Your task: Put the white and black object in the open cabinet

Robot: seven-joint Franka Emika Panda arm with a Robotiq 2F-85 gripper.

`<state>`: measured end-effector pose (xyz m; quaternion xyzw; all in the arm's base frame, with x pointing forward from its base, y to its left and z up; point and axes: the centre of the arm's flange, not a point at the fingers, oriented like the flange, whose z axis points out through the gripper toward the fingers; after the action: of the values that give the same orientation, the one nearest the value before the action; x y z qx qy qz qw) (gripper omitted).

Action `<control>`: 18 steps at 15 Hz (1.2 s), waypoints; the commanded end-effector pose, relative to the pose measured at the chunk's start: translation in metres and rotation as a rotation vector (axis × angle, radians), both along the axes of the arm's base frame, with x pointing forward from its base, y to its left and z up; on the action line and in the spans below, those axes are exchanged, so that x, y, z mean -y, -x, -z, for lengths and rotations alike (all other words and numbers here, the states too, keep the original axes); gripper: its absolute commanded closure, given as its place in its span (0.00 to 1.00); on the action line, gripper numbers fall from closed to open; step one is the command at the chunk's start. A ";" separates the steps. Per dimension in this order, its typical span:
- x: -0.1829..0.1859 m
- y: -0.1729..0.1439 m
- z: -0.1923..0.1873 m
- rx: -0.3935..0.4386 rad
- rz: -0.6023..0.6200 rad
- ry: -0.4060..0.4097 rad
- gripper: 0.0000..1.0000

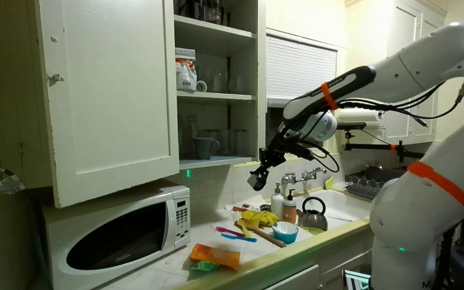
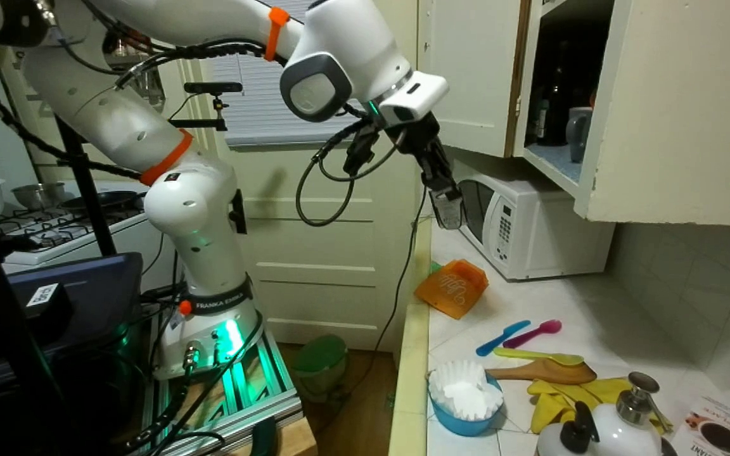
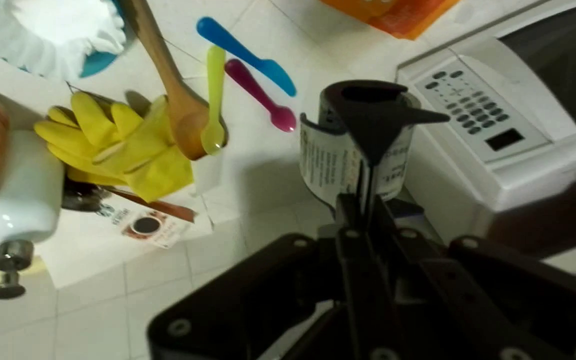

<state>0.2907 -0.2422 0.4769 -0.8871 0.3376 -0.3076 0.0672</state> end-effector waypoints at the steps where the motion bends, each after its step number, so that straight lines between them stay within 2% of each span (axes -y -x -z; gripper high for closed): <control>1: -0.043 0.045 -0.071 0.126 -0.151 0.013 0.98; 3: -0.057 0.067 -0.106 0.208 -0.206 0.054 0.98; 4: -0.036 0.032 -0.073 0.130 -0.140 0.057 0.98; 5: -0.040 0.041 -0.086 0.161 -0.147 0.069 0.93; 7: -0.041 0.043 -0.085 0.163 -0.145 0.067 0.93; 8: -0.040 0.041 -0.080 0.152 -0.145 0.061 0.98; 9: -0.042 0.036 -0.074 0.194 -0.152 0.049 0.98; 11: -0.039 0.029 -0.097 0.293 -0.175 0.066 0.98; 13: -0.037 0.023 -0.134 0.371 -0.221 0.152 0.98; 18: -0.054 0.015 -0.254 0.529 -0.238 0.419 0.98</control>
<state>0.2630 -0.1911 0.6723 -0.8272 0.1632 -0.5354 0.0499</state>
